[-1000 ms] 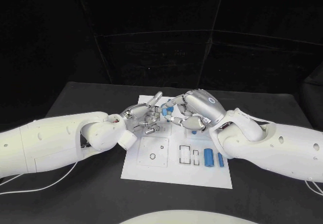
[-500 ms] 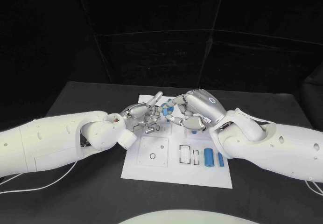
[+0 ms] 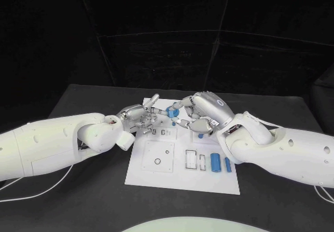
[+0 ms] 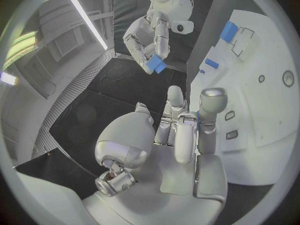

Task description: Assemble the parts on the task board

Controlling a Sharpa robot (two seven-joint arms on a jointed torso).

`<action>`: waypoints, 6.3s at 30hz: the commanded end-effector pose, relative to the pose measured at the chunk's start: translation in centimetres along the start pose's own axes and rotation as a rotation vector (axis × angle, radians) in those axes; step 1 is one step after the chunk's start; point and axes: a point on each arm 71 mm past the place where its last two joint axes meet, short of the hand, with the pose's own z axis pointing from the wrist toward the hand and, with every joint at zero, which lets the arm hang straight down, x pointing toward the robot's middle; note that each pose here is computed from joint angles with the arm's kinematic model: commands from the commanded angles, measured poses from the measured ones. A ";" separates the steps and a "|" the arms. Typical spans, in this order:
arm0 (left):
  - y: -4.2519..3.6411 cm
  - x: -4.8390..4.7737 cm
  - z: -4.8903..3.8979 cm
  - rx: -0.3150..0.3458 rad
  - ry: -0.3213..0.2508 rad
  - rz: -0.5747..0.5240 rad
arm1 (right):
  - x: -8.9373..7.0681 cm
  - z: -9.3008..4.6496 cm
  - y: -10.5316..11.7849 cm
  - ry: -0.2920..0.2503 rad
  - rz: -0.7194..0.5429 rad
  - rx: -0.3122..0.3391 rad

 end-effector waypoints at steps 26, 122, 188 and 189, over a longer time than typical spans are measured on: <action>-2.98 -4.64 -3.50 0.175 -0.202 0.120 | 5.0 1.7 -3.9 0.209 0.208 0.293; -2.74 -3.25 -2.67 0.139 -0.112 0.136 | 8.9 1.1 -4.7 0.410 0.154 0.405; -2.61 -3.23 -2.50 0.119 -0.093 0.133 | 8.6 1.1 -4.3 0.376 0.135 0.398; -2.61 -3.23 -2.49 0.119 -0.093 0.133 | 8.6 1.1 -4.3 0.376 0.135 0.398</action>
